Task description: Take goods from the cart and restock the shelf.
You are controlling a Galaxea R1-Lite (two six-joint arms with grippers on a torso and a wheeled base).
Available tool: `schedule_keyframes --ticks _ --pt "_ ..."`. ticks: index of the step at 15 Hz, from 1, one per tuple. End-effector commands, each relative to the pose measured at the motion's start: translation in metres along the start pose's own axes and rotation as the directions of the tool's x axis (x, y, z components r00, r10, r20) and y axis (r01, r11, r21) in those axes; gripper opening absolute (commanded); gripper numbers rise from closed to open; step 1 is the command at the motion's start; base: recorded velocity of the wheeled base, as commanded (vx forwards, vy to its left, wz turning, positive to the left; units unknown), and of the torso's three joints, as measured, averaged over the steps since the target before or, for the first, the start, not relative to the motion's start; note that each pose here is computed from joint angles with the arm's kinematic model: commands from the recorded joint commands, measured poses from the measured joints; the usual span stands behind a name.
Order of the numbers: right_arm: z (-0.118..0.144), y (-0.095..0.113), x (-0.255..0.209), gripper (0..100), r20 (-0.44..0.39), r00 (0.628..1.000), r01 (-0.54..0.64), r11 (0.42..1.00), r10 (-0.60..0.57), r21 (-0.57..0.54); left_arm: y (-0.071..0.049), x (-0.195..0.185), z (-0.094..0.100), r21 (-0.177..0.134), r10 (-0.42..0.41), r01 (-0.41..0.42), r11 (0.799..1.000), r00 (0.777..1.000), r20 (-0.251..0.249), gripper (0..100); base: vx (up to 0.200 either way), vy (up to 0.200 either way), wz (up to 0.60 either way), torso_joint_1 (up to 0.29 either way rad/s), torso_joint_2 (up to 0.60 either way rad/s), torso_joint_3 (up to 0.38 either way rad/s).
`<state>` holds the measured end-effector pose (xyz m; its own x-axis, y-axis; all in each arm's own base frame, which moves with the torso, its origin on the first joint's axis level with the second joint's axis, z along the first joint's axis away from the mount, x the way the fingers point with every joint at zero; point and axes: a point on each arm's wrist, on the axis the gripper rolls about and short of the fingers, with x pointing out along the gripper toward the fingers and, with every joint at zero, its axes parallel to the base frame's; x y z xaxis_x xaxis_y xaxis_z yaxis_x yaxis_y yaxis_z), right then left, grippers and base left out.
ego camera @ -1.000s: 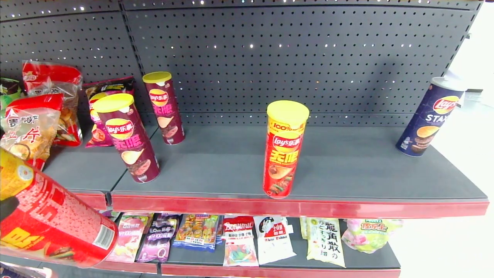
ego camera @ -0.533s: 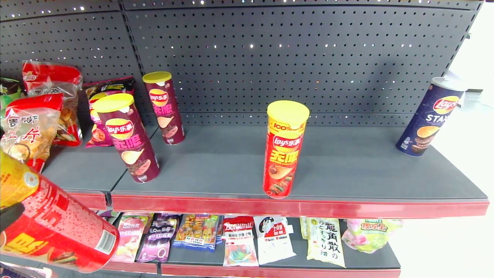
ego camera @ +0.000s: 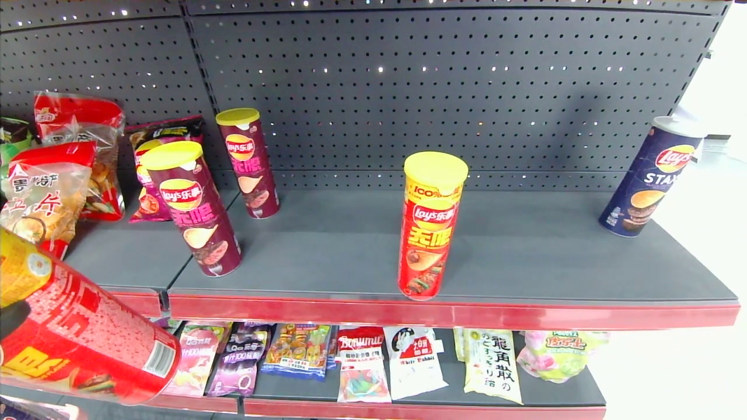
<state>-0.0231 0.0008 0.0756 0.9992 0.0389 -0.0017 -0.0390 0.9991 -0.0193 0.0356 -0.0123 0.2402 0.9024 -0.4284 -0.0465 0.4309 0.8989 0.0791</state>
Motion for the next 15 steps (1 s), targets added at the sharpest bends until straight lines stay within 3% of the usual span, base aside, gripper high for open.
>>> schedule_keyframes --ticks 1,8,13,15 --pt "0.0 0.0 0.0003 100 0.003 1.0 0.001 1.0 -0.001 0.021 -0.0006 -0.0015 -0.0019 0.0 0.0 0.0 1.0 1.0 0.001 0 0.0 0.0 0.0 0.0 0.0 0.0" --pt "0.0 0.0 0.0003 100 0.003 1.0 -0.001 1.0 0.001 0.021 -0.0008 -0.0004 -0.0074 -0.005 -0.002 0.002 1.0 1.0 -0.017 0 0.0 0.0 0.0 0.0 0.0 0.0" --pt "0.0 0.0 0.0003 100 0.003 1.0 -0.001 1.0 0.001 0.021 -0.0005 0.0016 -0.0102 -0.009 -0.003 0.003 1.0 0.999 -0.032 0 0.0 0.0 -0.6 0.004 0.0 0.001" --pt "0.0 0.0 0.0003 100 0.003 1.0 -0.001 1.0 0.001 0.022 -0.0001 0.0029 -0.0104 -0.011 -0.004 0.004 1.0 0.999 -0.038 0 0.0 0.0 0.0 0.0 0.0 0.0"
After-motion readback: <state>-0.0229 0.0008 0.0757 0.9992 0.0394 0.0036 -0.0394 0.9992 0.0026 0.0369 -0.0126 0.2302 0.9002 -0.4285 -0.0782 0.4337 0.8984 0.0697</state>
